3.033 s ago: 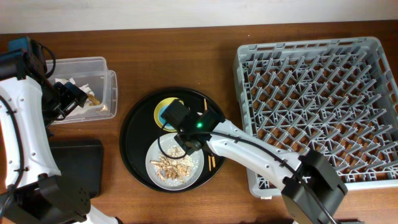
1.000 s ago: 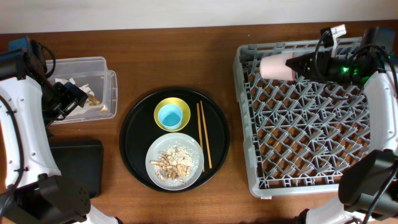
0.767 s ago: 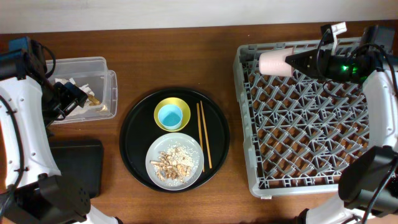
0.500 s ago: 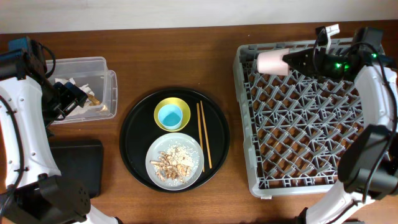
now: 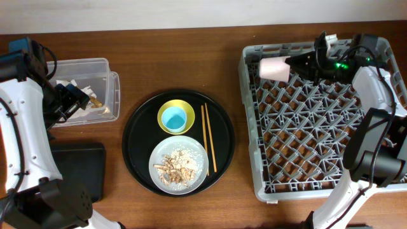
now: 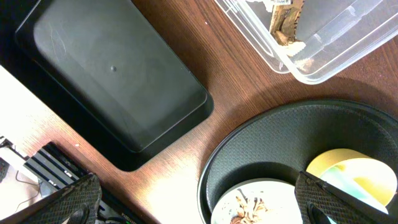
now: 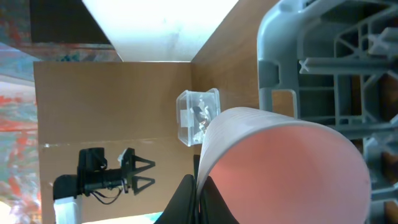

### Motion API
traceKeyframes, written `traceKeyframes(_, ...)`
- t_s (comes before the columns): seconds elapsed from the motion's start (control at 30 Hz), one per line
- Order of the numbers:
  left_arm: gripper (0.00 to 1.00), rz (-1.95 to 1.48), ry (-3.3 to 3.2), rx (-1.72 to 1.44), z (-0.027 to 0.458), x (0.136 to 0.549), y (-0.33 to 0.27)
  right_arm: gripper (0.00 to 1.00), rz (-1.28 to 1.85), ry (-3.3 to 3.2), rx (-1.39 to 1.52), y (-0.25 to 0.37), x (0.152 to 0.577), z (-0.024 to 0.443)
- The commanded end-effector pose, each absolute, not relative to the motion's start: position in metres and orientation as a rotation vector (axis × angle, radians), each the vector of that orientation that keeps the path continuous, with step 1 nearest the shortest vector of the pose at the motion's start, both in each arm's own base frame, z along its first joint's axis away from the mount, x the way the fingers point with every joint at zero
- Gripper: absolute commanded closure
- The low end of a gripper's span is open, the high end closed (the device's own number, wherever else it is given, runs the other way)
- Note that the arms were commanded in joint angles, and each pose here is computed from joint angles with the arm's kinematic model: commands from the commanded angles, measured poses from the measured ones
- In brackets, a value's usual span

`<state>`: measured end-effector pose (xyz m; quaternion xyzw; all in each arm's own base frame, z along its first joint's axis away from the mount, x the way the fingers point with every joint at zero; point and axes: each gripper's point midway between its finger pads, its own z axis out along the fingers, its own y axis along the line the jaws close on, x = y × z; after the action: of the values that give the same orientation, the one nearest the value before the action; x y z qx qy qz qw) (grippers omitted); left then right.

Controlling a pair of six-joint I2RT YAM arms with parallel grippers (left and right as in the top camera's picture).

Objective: Sort waste into correct bins and load items into the dishwasher rack
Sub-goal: 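Lower the pink cup into the dish rack and release it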

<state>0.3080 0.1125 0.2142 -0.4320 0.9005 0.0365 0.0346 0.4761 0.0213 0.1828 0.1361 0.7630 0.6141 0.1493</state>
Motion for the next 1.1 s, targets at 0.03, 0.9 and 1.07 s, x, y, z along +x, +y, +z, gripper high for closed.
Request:
traceKeyframes(0.03, 0.01, 0.108, 2.741, -1.338, 0.22, 0.308, 0.114, 0.96, 1.803, 2.206, 0.437, 0.025, 0.473, 0.175)
traceKeyframes(0.9, 0.01, 0.108, 2.742, -1.338, 0.22, 0.308, 0.114, 0.96, 1.627, 2.216, 0.796, -0.054, 0.455, 0.127)
traceKeyframes(1.07, 0.01, 0.108, 2.742, -1.338, 0.22, 0.308, 0.114, 0.91, 1.527, 2.231, 0.829, -0.072, 0.448, 0.133)
